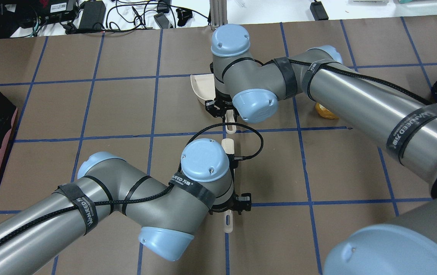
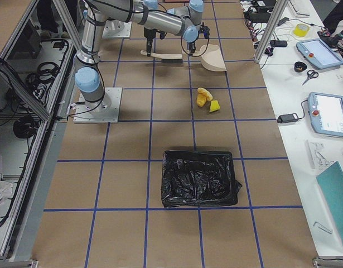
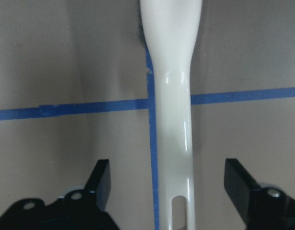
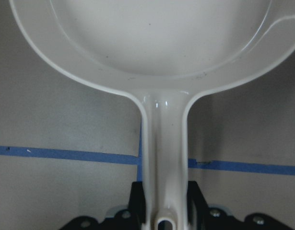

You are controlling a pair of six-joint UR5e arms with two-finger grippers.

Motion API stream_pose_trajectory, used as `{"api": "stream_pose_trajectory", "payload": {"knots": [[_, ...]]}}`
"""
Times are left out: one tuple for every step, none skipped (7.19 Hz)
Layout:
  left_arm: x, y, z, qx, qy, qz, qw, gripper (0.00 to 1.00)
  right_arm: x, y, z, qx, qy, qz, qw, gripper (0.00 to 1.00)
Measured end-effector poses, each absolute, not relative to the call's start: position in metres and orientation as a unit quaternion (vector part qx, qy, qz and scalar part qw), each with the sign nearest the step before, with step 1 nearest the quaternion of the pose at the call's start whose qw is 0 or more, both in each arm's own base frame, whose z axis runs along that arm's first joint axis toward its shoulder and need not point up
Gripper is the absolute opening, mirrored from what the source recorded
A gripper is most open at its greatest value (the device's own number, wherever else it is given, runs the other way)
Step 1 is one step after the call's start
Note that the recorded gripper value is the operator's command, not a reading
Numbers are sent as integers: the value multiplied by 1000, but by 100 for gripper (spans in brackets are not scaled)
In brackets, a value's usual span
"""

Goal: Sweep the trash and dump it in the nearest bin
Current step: 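Carry the dustpan with the right gripper beside the trash items while lifting the brush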

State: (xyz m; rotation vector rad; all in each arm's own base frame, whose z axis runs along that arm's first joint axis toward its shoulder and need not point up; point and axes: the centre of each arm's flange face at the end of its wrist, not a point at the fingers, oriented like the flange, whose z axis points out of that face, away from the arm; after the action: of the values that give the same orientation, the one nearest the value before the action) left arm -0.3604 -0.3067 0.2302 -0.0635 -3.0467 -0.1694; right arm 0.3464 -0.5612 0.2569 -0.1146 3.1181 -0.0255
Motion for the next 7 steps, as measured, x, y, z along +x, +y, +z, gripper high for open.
{"api": "stream_pose_trajectory", "payload": {"knots": [[-361, -306, 230, -20, -997, -57, 46, 41, 340, -567, 271, -32, 999, -25, 12, 26], [-361, -306, 229, -17, -997, -59, 45, 41, 324, -579, 294, -23, 999, -44, 15, 26], [-361, -306, 228, -15, -997, -61, 43, 39, 298, -595, 316, -19, 998, -60, 15, 26], [-361, -306, 226, -14, -997, -64, 42, 38, 264, -608, 334, -26, 997, -66, 11, 26], [-361, -305, 224, -13, -997, -66, 41, 53, 223, -617, 349, -41, 997, -63, 5, 26], [-361, -306, 223, -13, -997, -67, 41, 54, 181, -621, 364, -65, 996, -56, -7, 26], [-361, -306, 221, -13, -997, -69, 39, 54, 141, -620, 379, -100, 993, -48, -29, 26]]}}
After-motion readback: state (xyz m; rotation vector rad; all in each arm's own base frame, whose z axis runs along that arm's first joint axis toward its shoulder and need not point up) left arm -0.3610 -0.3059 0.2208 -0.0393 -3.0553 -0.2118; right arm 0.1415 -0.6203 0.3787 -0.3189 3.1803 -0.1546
